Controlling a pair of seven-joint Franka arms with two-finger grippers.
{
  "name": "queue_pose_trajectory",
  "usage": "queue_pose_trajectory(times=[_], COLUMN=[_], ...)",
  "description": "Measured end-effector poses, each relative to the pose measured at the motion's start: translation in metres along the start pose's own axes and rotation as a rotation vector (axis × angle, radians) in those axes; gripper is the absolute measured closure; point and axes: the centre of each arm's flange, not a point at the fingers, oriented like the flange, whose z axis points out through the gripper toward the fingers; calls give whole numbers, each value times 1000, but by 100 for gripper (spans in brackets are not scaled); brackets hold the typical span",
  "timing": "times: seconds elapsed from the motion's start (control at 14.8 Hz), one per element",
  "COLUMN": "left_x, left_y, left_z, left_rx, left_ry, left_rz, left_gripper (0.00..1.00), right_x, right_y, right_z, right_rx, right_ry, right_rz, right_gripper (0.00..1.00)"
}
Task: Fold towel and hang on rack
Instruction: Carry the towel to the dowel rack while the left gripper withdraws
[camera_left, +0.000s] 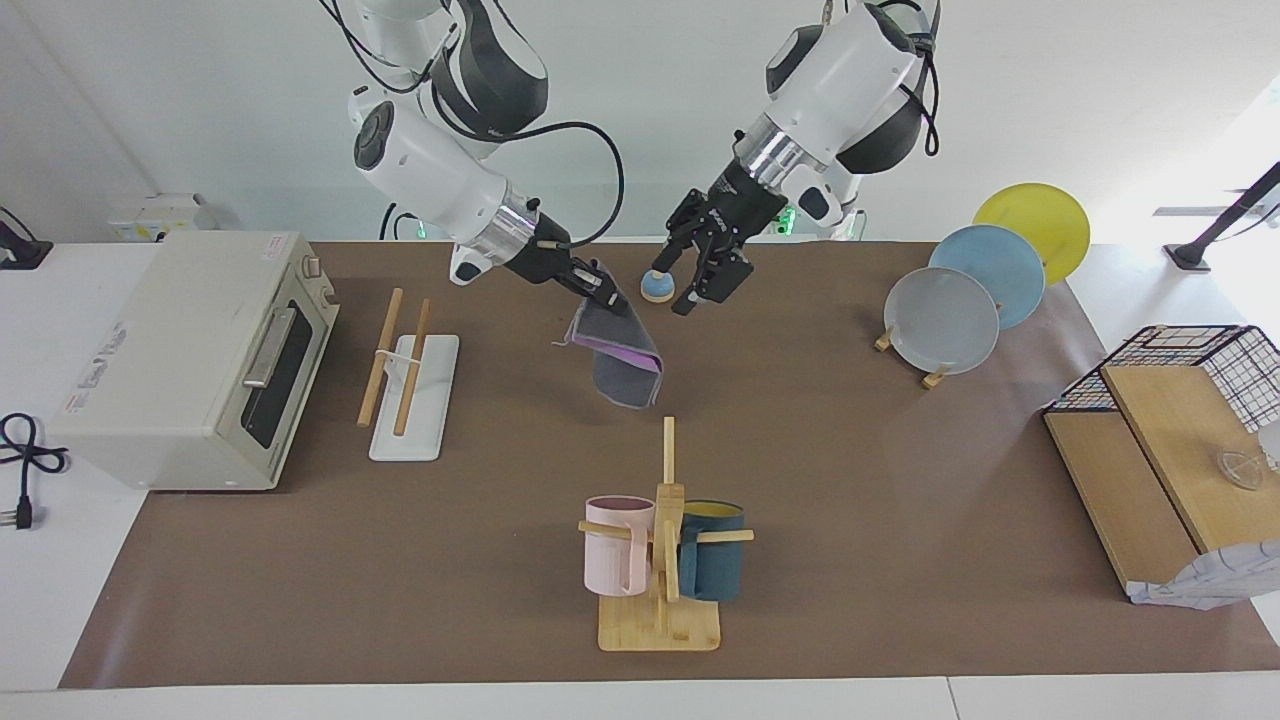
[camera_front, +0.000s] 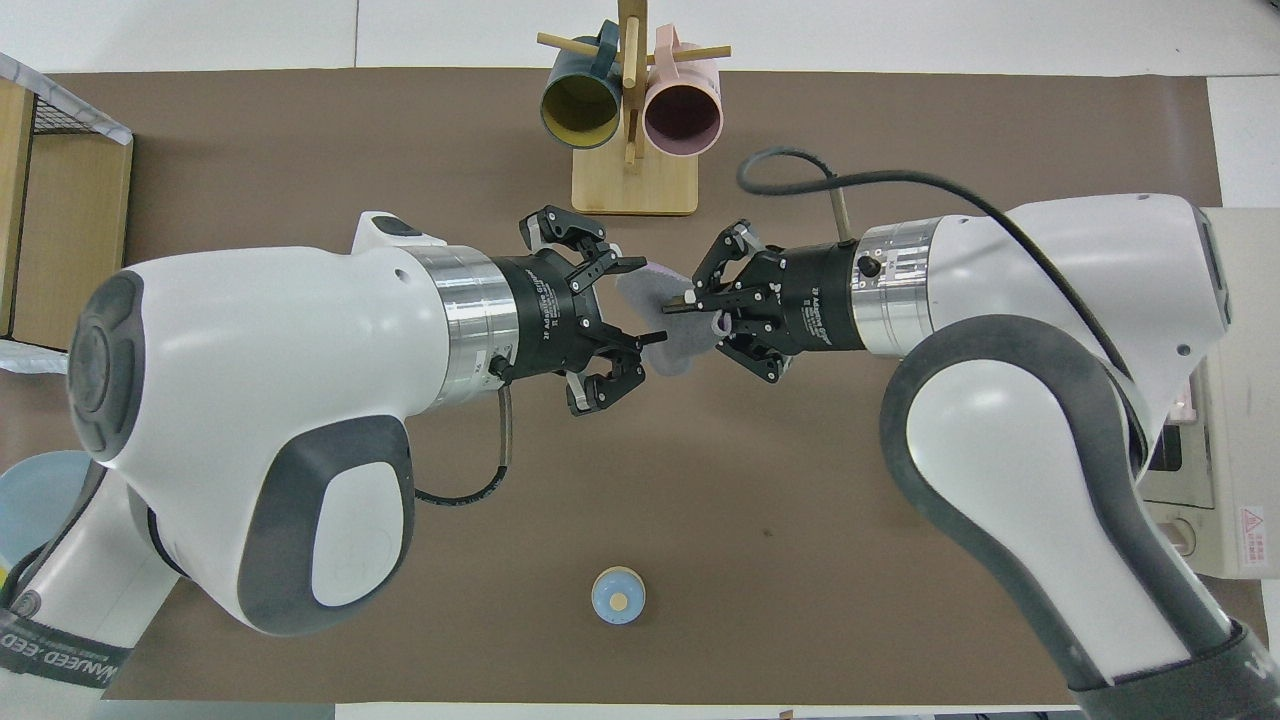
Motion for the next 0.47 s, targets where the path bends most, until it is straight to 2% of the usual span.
queue_pose_trajectory(times=[0.13, 0.27, 0.47], left_x=[29, 65, 115], left_y=[21, 40, 65], left_z=[-12, -26, -53], left_rx=[-6, 20, 44], left_ry=[25, 57, 89], left_rz=[75, 182, 340], left_gripper=[0, 0, 0], right_x=[5, 13, 42], right_y=[20, 40, 76], right_z=[4, -1, -30], right_rx=[-106, -215, -329], right_ry=[25, 35, 41], right_rz=[-121, -201, -307], right_gripper=[98, 98, 98])
